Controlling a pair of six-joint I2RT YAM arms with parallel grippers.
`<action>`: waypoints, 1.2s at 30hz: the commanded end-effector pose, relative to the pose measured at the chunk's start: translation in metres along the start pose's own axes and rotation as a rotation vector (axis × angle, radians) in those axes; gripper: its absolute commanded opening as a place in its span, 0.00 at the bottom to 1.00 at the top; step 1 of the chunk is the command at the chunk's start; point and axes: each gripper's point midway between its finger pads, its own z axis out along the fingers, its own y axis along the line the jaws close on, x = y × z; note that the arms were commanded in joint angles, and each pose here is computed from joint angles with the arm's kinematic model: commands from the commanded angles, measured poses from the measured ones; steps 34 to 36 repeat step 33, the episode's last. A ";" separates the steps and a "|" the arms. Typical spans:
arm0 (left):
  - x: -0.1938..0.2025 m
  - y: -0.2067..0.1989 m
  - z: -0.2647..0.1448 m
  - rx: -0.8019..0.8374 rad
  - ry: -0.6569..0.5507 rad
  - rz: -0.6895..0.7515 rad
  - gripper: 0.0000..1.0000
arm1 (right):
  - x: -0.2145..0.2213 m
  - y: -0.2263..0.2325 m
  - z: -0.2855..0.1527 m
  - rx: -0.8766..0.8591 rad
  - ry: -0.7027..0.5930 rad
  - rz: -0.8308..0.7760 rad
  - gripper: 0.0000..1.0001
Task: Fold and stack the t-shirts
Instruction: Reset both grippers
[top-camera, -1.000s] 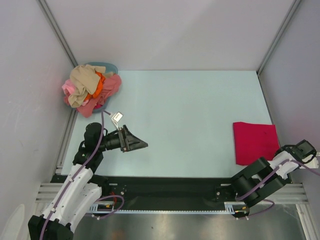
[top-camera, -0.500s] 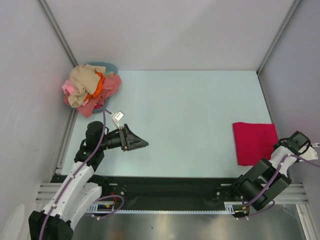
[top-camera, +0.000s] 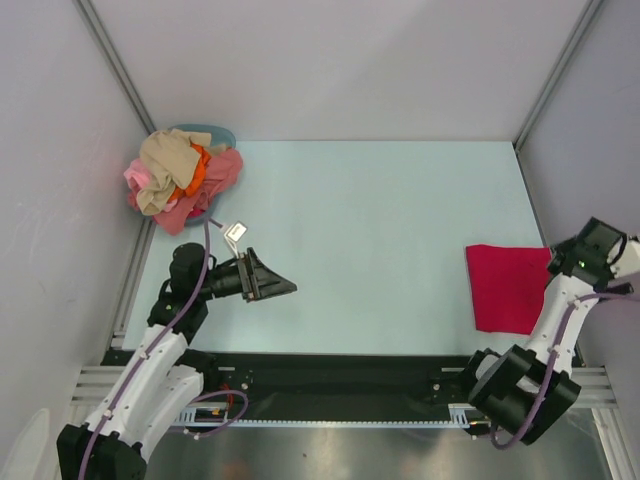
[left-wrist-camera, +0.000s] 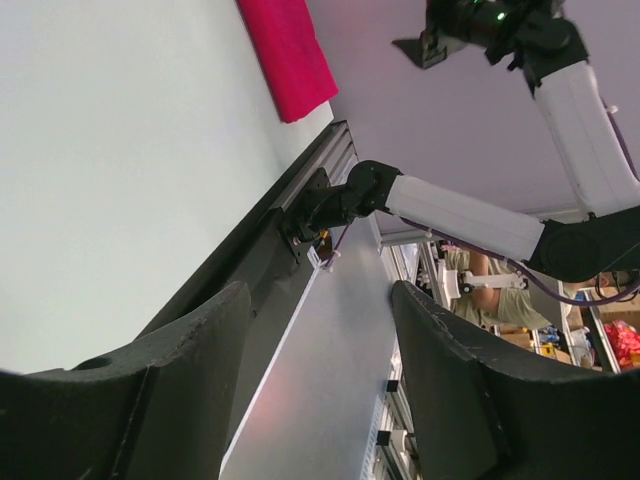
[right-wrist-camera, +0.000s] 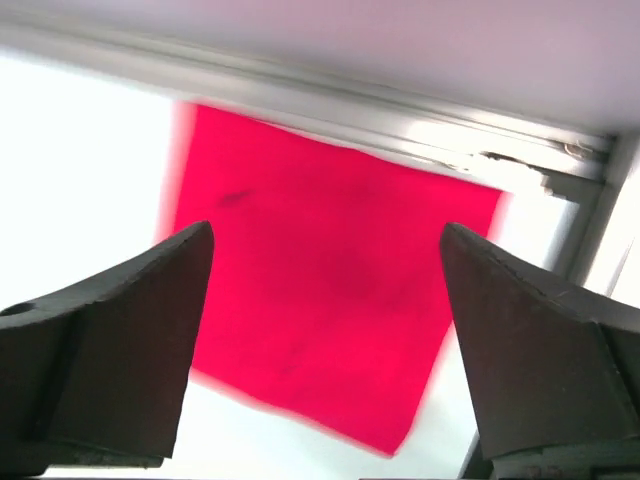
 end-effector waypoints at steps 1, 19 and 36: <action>-0.009 -0.013 -0.002 0.027 -0.038 0.060 0.65 | -0.008 0.046 -0.035 -0.087 -0.032 -0.098 1.00; 0.043 0.088 -0.007 -0.125 -0.180 -0.094 0.78 | 0.325 0.139 -0.344 -1.431 0.709 -0.466 0.99; 0.071 0.075 -0.004 0.141 -0.145 -0.077 0.78 | 0.332 0.022 -0.317 -1.591 0.984 -0.133 1.00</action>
